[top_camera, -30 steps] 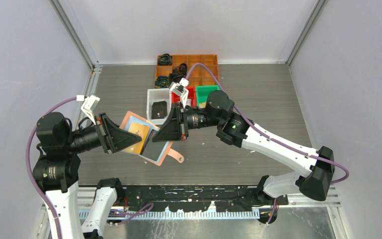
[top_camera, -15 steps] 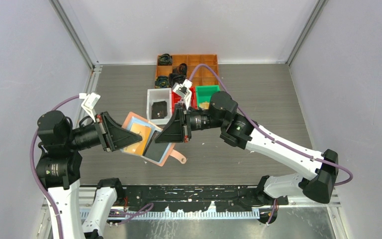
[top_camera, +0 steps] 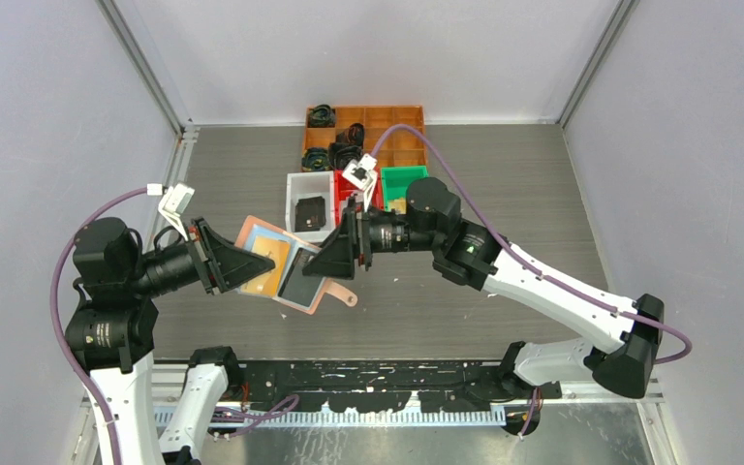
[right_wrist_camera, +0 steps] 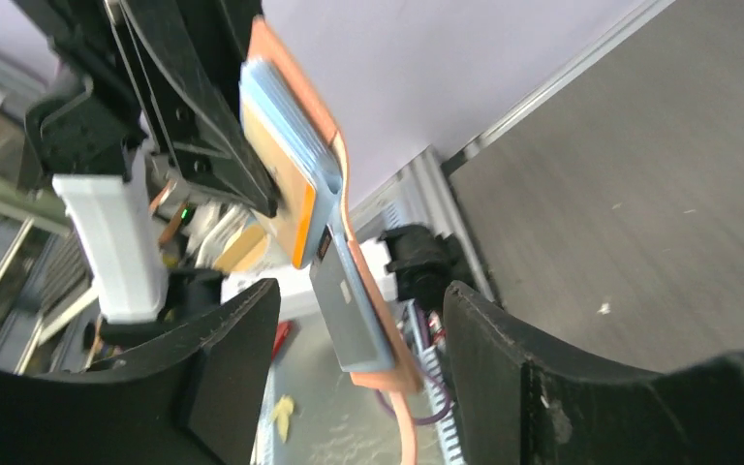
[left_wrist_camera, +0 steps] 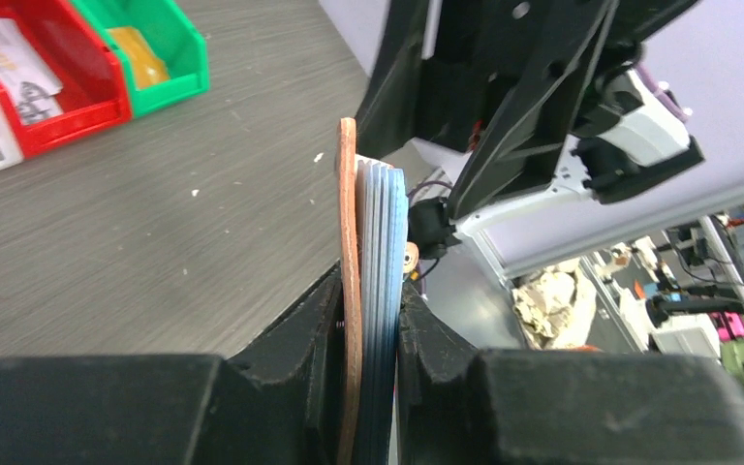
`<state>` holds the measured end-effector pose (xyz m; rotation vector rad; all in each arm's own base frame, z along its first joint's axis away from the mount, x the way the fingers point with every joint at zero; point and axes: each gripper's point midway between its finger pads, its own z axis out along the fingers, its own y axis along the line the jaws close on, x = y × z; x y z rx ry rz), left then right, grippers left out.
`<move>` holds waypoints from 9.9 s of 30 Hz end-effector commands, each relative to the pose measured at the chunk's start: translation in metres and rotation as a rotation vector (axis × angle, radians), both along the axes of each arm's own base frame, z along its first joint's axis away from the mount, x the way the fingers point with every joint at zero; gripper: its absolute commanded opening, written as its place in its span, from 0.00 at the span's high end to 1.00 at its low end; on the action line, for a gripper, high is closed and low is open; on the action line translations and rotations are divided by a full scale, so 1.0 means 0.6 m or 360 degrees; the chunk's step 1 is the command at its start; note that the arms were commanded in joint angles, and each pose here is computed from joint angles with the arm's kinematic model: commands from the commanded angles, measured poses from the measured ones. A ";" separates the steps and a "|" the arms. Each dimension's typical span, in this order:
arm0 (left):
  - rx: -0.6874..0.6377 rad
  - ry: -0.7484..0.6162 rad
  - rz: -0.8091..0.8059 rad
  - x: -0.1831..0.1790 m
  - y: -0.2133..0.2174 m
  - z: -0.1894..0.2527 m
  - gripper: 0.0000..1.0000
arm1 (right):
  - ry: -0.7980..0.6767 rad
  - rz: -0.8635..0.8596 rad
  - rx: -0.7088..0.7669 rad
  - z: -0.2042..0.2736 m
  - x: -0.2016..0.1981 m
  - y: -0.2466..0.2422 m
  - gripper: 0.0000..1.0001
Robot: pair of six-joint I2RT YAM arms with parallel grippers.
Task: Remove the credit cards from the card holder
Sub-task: Remove the credit card from the card holder.
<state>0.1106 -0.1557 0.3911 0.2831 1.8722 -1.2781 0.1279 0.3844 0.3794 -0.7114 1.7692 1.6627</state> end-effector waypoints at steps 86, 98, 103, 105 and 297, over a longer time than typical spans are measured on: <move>-0.0329 0.0033 0.0120 0.023 -0.005 0.057 0.94 | 0.0593 -0.0040 0.0657 0.058 0.023 0.084 0.58; -0.0322 0.0024 0.0121 0.027 -0.004 0.065 0.87 | 0.0607 -0.0074 0.0630 0.031 0.020 0.071 0.99; -0.0342 0.0072 0.0106 0.033 -0.005 0.065 0.86 | 0.0618 -0.0086 0.0580 0.004 0.015 0.064 0.99; -0.0355 0.0078 0.0099 0.033 -0.006 0.068 0.87 | 0.0627 -0.0093 0.0563 -0.007 0.015 0.061 0.99; -0.0242 -0.0058 0.0385 0.078 0.024 0.075 1.00 | 0.0525 -0.0395 0.0628 0.002 0.058 -0.103 0.99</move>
